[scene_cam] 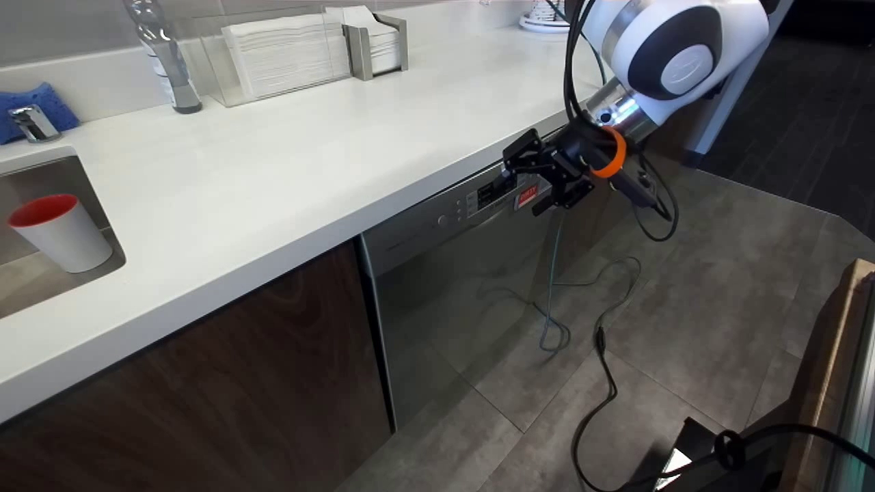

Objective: Press a button on the dishwasher

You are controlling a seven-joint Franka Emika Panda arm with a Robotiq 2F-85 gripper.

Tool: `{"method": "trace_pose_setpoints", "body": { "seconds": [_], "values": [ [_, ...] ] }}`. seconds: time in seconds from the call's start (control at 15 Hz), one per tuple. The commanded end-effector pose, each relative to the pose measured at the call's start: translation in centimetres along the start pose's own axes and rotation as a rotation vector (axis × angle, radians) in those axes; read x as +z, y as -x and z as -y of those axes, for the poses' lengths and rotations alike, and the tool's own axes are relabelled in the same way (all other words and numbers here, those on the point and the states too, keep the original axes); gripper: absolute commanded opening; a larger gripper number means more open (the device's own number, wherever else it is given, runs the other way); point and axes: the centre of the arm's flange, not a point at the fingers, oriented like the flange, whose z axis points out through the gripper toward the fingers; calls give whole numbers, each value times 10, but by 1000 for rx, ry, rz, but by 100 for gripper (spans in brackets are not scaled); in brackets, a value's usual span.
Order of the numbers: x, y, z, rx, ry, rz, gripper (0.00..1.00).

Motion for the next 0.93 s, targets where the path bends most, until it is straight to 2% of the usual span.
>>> {"method": "trace_pose_setpoints", "body": {
  "seconds": [0.0, 0.33, 0.87],
  "values": [
    [-38, 12, 12, -83, 76, 65, 100],
    [-70, 31, 24, -212, 130, 117, 100],
    [-115, 52, 50, -357, 163, 119, 100]
  ]
}}
